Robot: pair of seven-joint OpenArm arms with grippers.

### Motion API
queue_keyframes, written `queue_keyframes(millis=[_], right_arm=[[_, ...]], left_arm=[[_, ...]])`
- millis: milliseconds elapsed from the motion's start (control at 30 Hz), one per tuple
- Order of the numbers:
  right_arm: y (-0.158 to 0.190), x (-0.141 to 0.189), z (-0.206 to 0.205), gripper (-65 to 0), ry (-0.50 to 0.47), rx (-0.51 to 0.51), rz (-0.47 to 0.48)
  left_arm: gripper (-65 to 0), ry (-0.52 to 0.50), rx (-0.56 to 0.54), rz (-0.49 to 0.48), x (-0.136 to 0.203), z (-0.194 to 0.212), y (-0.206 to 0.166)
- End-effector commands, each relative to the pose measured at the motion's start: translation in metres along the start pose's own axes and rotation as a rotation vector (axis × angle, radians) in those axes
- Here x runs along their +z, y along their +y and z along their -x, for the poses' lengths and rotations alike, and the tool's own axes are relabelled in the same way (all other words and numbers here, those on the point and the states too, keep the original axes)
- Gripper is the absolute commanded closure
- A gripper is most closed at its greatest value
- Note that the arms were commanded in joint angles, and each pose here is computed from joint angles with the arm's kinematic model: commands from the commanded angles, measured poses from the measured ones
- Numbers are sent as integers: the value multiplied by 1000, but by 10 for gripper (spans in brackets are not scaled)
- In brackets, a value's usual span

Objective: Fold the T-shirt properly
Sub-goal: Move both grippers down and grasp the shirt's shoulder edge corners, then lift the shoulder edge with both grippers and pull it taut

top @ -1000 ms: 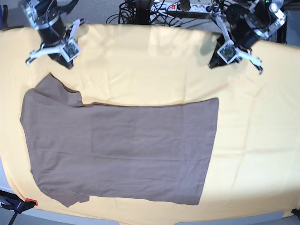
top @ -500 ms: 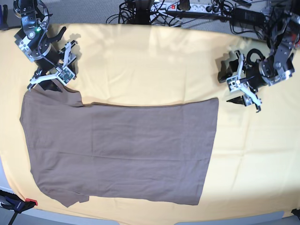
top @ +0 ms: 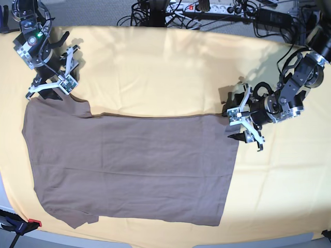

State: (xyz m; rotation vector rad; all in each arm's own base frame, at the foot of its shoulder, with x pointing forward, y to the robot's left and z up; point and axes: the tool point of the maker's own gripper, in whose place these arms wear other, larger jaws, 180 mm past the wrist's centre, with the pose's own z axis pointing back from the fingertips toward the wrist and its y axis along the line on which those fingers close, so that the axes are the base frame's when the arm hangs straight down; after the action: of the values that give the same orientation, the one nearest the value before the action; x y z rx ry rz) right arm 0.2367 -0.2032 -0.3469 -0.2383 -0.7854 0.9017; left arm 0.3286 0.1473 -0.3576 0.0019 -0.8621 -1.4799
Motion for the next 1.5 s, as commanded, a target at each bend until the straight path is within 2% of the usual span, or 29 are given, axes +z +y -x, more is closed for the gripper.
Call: queue_keyframes(millis=[0,33,67,133,200,233,433,667,700,733,833,967,1067,1267,1467], right_arm=[[-9,2,-1,-348,-9,15,18],[-11,0,3,-348,1,20,17],[-12,-1,7,-348,6,23,15],[-15,-5,14,-348,8,31,6],[-17,-9,21,-348,25,41,-12],[-17,-11,24,-348,33,46,-21],[-25,-16,41,-347,70,64,-35],[-33,-27,63,-340,117,27,-81],[-36,-28,64,-313,119,24,-79],[-37,-29,64,-250,120,23,-78],[-41,-30,59,0,104,2,-74],[-52,-29,46,0,84,-61,-45],[-61,-19,31,0,82,-54,-23],[-59,3,17,0,94,-8,-48],[-30,16,36,0,175,6,-103]], left_arm=[[-388,42,-18,2,1,9,2],[-381,39,-15,2,0,8,2],[-346,35,-12,-1,-2,6,2],[-213,30,-9,-3,-4,4,1],[-42,34,-6,-17,-5,3,4],[0,40,-3,-25,-5,4,5],[0,67,24,-102,-4,9,19],[0,67,24,-103,-4,9,19],[0,66,24,-103,-4,9,19],[0,66,24,-103,-4,9,19],[0,66,24,-104,-4,9,19],[0,67,12,-113,1,9,29],[0,60,16,-115,10,5,33],[0,21,26,-3,31,-11,17],[0,23,52,149,55,-2,-9]])
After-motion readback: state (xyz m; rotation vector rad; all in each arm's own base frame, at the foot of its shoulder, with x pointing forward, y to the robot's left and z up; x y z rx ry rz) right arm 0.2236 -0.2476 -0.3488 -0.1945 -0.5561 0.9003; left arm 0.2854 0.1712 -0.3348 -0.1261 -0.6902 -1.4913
